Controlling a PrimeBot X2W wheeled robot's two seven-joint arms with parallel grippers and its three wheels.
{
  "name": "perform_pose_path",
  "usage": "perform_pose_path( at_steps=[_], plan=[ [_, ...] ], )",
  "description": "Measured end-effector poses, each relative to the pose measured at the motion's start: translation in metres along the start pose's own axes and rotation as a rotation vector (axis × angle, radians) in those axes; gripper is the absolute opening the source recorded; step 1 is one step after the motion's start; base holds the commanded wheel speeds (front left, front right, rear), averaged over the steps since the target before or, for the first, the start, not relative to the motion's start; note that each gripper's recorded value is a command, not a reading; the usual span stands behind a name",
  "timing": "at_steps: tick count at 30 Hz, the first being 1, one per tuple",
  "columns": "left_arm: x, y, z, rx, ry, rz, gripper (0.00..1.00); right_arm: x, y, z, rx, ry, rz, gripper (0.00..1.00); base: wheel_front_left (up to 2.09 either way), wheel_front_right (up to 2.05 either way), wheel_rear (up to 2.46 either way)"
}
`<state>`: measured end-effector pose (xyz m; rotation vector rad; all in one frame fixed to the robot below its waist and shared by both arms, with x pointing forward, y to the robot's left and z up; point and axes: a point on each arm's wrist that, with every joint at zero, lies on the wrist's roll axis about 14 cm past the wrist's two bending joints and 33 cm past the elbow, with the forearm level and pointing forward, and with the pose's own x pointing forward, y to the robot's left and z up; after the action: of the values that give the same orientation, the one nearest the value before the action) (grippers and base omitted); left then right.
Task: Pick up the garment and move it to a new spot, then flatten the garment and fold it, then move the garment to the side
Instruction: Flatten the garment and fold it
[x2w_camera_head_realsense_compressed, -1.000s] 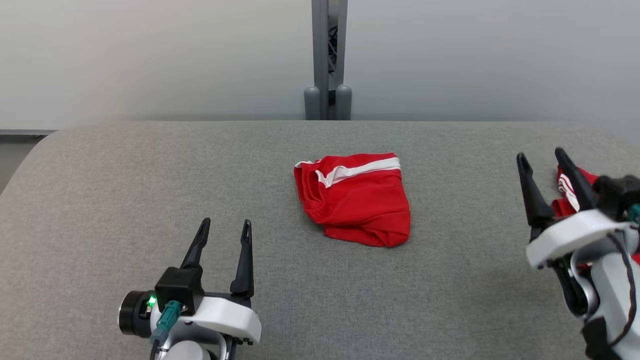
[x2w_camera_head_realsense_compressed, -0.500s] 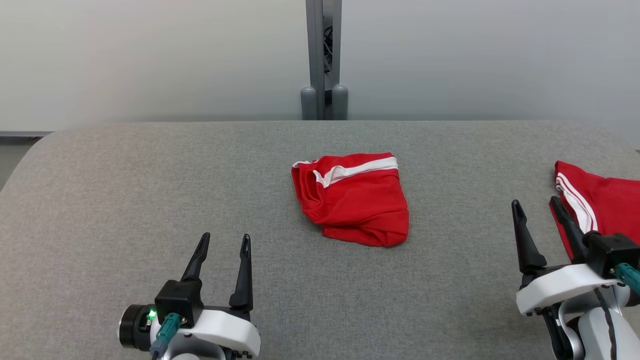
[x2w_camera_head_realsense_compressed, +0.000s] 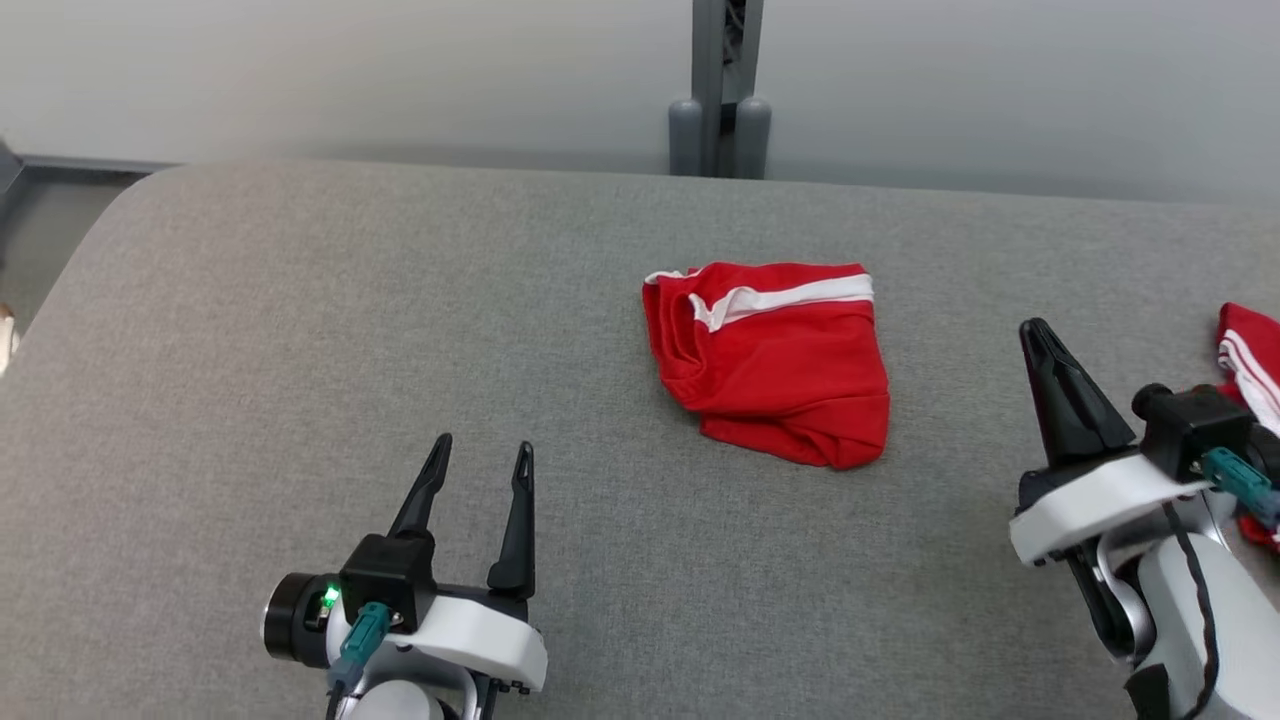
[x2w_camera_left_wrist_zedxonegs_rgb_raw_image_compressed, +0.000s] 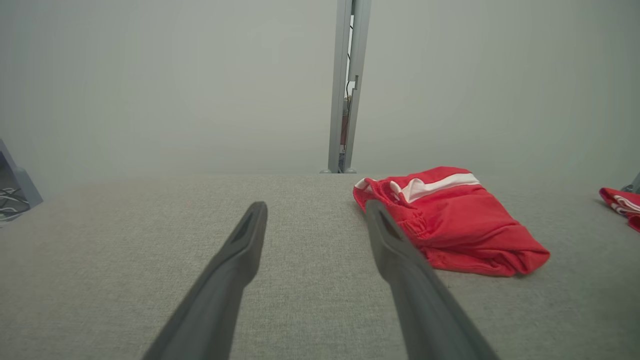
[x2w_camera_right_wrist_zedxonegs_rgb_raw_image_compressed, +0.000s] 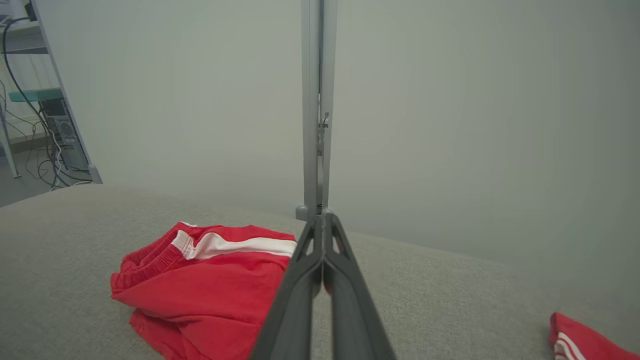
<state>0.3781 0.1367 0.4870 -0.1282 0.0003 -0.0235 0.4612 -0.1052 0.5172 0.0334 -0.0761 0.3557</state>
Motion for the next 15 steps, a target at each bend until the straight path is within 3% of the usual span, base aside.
perform_pose_path(
  at_steps=[15],
  plan=[
    [0.009, 0.028, -0.023, -0.004, 0.076, 0.107, 1.00, 0.086, 0.065, -0.092, -0.014, 0.256, 0.300, 0.00, 0.00, 0.00, 0.00]
  ],
)
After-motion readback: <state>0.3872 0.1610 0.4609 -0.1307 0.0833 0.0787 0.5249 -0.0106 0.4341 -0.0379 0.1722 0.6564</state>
